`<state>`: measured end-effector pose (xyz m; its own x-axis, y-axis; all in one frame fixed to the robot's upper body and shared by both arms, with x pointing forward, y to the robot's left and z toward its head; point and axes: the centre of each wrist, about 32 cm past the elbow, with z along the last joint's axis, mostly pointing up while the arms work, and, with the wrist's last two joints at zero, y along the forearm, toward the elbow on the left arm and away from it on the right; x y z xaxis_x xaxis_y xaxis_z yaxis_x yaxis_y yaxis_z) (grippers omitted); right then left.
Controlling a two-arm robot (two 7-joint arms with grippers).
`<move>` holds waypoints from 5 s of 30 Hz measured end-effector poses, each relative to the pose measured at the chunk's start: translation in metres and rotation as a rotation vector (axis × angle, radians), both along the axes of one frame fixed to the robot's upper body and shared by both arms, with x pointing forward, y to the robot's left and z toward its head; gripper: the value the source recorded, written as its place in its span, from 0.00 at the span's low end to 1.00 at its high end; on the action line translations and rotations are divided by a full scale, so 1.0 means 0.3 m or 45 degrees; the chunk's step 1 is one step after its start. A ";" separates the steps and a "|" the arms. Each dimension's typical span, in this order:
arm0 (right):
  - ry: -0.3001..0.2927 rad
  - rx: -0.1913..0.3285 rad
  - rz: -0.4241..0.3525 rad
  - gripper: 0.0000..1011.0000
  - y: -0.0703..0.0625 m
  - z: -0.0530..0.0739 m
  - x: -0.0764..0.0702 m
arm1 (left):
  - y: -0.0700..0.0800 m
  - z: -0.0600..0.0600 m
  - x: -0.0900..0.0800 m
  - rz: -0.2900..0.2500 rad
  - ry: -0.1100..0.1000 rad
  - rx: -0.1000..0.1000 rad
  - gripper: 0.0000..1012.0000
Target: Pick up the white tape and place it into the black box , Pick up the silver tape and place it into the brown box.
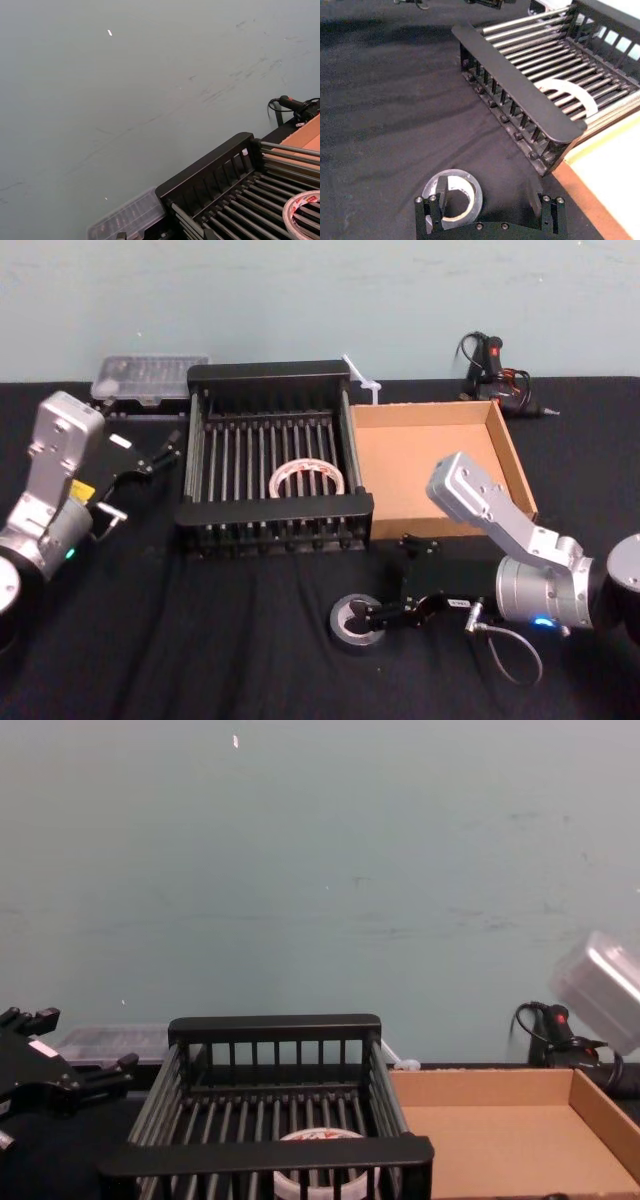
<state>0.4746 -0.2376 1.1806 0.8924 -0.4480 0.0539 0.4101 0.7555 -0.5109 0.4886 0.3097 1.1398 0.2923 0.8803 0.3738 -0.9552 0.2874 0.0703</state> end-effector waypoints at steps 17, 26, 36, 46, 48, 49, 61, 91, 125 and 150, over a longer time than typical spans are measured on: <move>0.040 -0.034 0.015 0.99 0.012 -0.031 0.012 | 0.000 0.000 0.000 0.000 0.000 0.000 0.99; 0.051 -0.041 0.008 0.99 0.017 -0.043 0.020 | 0.000 0.000 0.000 0.000 0.000 0.000 0.99; 0.059 -0.047 0.003 0.99 0.019 -0.049 0.026 | 0.000 0.000 0.000 0.000 0.000 0.000 0.99; 0.061 -0.047 0.002 0.99 0.019 -0.051 0.027 | 0.000 0.000 0.000 0.000 0.000 0.000 0.99; 0.061 -0.047 0.001 0.99 0.019 -0.051 0.027 | 0.000 0.000 0.000 0.000 0.000 0.000 0.99; 0.061 -0.047 0.001 0.99 0.019 -0.051 0.027 | 0.000 0.000 0.000 0.000 0.000 0.000 0.99; 0.060 -0.046 0.002 0.99 0.018 -0.050 0.026 | 0.000 0.000 0.000 0.000 0.000 0.000 0.99; 0.059 -0.045 0.002 0.16 0.019 -0.049 0.026 | 0.000 0.000 0.000 0.000 0.000 0.000 0.99; 0.028 0.002 0.017 0.14 -0.011 -0.010 0.019 | 0.000 0.000 0.000 0.000 0.000 0.000 0.99; -0.100 0.018 -0.254 0.14 -0.132 0.059 0.067 | 0.000 0.000 0.000 0.000 0.000 0.000 0.99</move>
<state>0.4947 -0.2772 1.1983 0.7793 -0.6166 0.1124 0.5904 0.6621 -0.4616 0.4886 0.3097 1.1398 0.2923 0.8803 0.3737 -0.9552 0.2874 0.0704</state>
